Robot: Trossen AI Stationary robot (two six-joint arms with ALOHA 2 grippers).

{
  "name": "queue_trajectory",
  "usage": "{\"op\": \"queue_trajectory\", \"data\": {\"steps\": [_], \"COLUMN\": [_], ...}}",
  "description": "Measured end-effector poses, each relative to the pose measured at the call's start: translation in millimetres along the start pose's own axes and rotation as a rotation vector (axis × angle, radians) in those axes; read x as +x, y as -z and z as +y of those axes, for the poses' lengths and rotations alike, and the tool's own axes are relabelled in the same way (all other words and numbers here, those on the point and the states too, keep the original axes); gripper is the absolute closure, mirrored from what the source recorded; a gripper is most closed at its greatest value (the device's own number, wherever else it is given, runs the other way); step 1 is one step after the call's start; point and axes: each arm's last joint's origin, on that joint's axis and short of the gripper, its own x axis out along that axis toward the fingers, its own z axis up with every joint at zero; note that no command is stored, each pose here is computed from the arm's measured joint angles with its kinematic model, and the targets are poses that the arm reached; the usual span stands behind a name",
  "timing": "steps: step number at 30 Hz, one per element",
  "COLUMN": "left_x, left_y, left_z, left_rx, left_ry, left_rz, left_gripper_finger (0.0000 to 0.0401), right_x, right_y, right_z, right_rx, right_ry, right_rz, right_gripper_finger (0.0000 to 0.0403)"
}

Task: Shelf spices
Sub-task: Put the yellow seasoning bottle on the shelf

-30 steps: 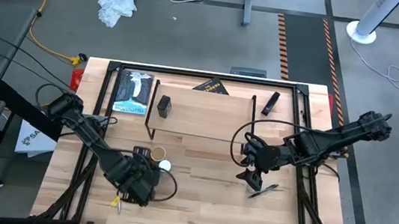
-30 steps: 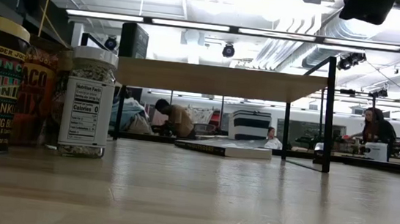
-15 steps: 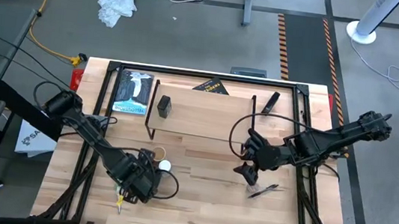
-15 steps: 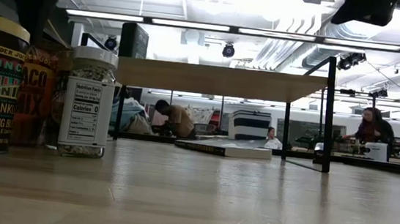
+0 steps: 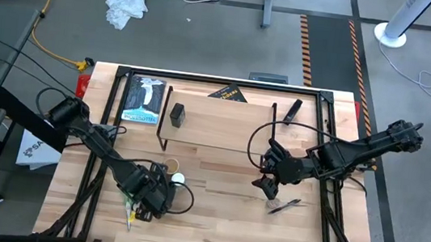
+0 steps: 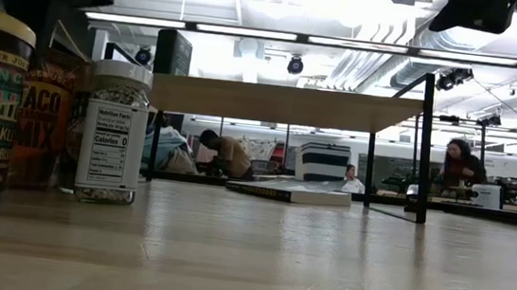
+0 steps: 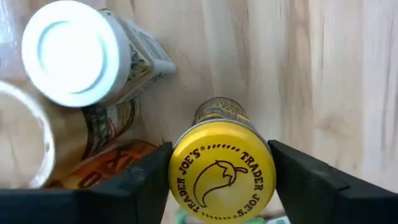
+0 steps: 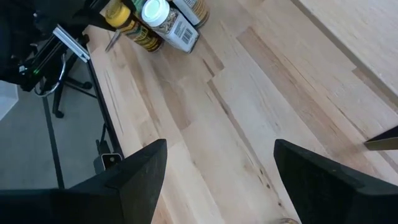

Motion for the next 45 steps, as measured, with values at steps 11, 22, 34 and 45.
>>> {"op": "queue_trajectory", "data": {"steps": [11,22,34,45], "left_x": [-87.6,-169.4,-173.5,-152.0], "left_y": [-26.7,-38.5,-49.1,-43.0], "left_z": [8.1,66.8,189.6,219.8], "left_rx": [-0.085,-0.125,-0.545,-0.696], "left_ry": [0.038,-0.181,-0.279,-0.256], "left_rz": [-0.195,-0.341,-0.33,-0.125], "left_gripper_finger": [0.018,0.018,0.018,0.0173], "right_x": [0.0,0.0,0.0,0.0], "right_y": [0.4,1.1,1.2,0.8], "right_z": [0.1,-0.8,-1.1,-1.3], "right_rx": [-0.028,-0.075,-0.053,-0.049], "right_ry": [-0.006,0.001,0.005,0.012], "right_rz": [0.012,0.022,0.022,0.01], "right_gripper_finger": [0.011,0.011,0.011,0.011]}}
